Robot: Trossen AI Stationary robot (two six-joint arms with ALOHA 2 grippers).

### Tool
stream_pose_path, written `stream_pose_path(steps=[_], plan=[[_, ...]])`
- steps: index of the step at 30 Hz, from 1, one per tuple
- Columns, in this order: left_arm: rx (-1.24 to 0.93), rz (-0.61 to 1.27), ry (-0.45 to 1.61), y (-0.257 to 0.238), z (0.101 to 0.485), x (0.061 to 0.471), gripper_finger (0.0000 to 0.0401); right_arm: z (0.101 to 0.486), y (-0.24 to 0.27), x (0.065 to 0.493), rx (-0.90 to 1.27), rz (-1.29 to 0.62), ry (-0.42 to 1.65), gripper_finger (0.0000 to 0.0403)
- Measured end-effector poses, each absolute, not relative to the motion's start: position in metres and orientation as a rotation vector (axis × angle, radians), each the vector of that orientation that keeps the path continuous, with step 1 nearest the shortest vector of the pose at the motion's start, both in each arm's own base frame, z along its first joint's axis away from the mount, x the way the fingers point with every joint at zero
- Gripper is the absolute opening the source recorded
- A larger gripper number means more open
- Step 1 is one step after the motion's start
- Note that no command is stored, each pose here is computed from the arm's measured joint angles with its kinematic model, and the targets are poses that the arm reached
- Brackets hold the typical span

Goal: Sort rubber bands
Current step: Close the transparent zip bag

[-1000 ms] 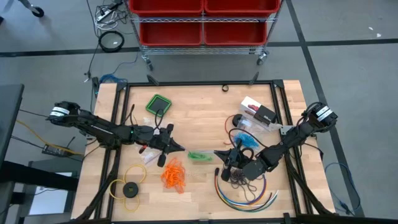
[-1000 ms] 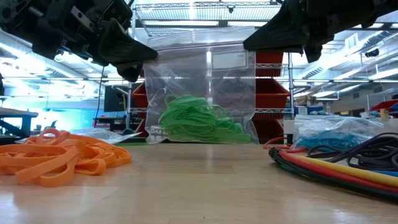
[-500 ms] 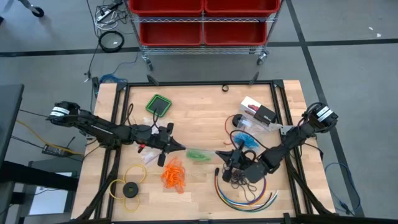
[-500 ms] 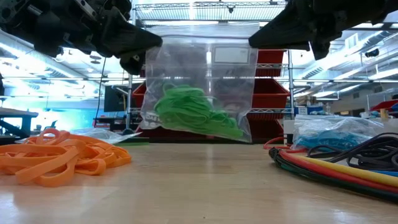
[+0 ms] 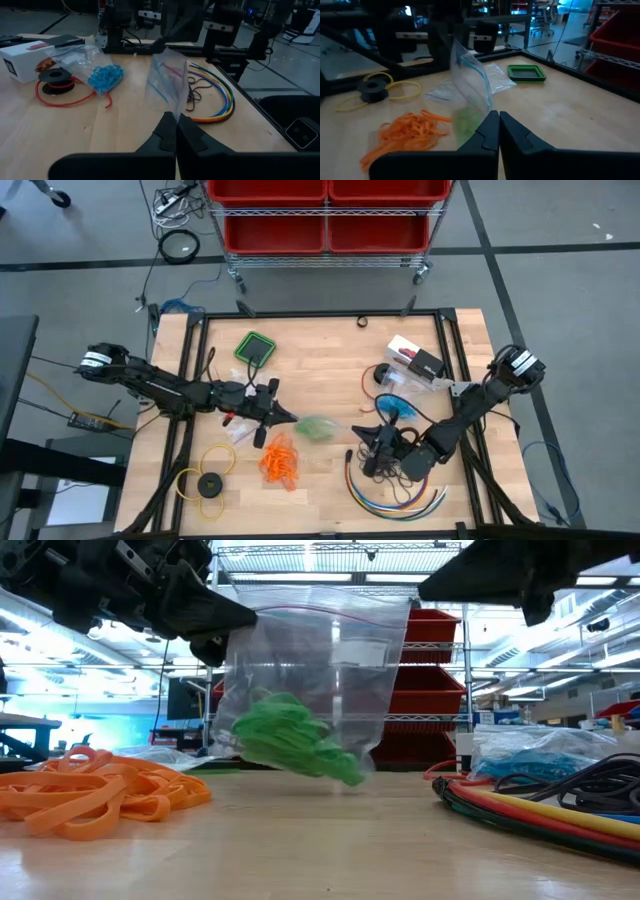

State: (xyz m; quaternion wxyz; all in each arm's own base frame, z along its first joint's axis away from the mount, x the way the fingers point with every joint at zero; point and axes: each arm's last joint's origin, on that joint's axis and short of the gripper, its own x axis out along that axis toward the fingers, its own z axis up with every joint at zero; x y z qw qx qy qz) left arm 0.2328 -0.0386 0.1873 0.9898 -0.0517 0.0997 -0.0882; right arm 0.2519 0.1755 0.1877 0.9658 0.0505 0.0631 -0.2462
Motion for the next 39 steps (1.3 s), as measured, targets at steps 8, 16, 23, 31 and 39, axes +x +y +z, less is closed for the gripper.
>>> stream_pose_path(steps=[8, 16, 23, 31, 39], plan=[[-0.088, -0.203, 0.223, -0.035, 0.195, 0.24, 0.0, 0.236, 0.172, 0.27, 0.201, -0.274, 0.092, 0.0021], [0.07, -0.254, 0.451, -0.036, 0.233, 0.261, 0.0, 0.309, 0.139, 0.316, 0.12, -0.226, 0.332, 0.0096], [0.199, -0.227, 0.536, -0.033, 0.273, 0.268, 0.0, 0.327, 0.114, 0.328, 0.185, -0.169, 0.387, 0.0142], [0.27, -0.203, 0.522, -0.025, 0.305, 0.274, 0.0, 0.301, 0.108, 0.352, 0.174, -0.188, 0.431, 0.0151], [0.306, -0.22, 0.643, -0.022, 0.292, 0.287, 0.0, 0.301, 0.109, 0.37, 0.029, -0.283, 0.521, 0.0143]])
